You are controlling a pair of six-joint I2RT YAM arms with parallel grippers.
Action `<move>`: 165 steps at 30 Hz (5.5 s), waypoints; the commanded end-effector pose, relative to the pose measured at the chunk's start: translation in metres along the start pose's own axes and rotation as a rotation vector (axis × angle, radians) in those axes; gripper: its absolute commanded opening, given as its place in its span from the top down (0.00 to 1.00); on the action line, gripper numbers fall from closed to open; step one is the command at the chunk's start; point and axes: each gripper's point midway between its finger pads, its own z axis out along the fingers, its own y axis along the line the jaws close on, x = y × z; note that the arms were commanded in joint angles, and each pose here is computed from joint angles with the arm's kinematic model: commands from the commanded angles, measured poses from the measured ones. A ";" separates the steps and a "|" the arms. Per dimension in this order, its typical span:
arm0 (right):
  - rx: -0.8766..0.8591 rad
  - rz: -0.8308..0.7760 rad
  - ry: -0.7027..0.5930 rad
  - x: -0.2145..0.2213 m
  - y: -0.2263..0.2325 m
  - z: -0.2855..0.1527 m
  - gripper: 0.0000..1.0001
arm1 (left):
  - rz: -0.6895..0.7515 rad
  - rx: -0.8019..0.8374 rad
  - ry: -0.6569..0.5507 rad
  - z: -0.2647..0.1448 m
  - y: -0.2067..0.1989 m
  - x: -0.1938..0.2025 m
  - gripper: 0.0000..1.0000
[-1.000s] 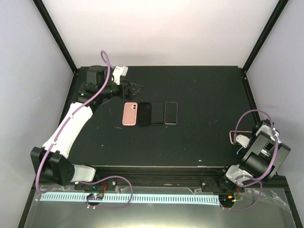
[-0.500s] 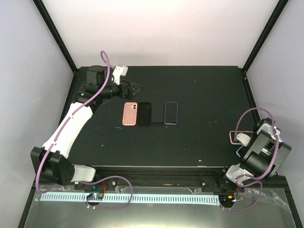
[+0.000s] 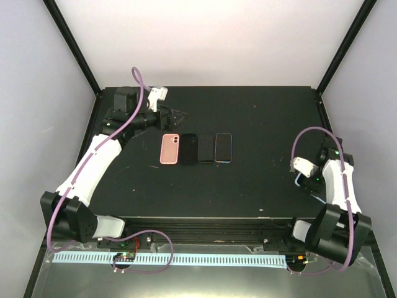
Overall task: Take the phone out of the phone case
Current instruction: Pick up the phone at the center of the board.
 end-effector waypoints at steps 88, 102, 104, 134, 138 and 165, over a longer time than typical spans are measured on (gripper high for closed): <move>0.502 -0.582 -0.614 -0.266 0.110 -0.215 0.01 | -0.243 0.625 0.400 0.091 -0.136 0.126 0.98; 0.389 -0.194 -1.023 -0.275 0.052 -0.341 0.00 | -0.247 0.580 0.206 0.062 -0.098 0.057 0.99; 0.298 -0.109 -1.065 -0.276 0.036 -0.352 0.00 | -0.245 0.570 0.155 0.053 -0.093 0.040 0.98; -1.037 0.405 -1.606 -0.330 0.023 -0.429 0.12 | -0.134 0.643 -0.407 -0.074 -0.131 -0.082 0.98; -1.049 0.372 -1.601 -0.331 0.033 -0.430 0.16 | -0.140 0.650 -0.394 -0.068 -0.135 -0.076 0.98; -1.138 0.399 -1.555 -0.345 0.039 -0.418 0.83 | -0.112 0.663 -0.312 -0.043 -0.144 -0.056 0.99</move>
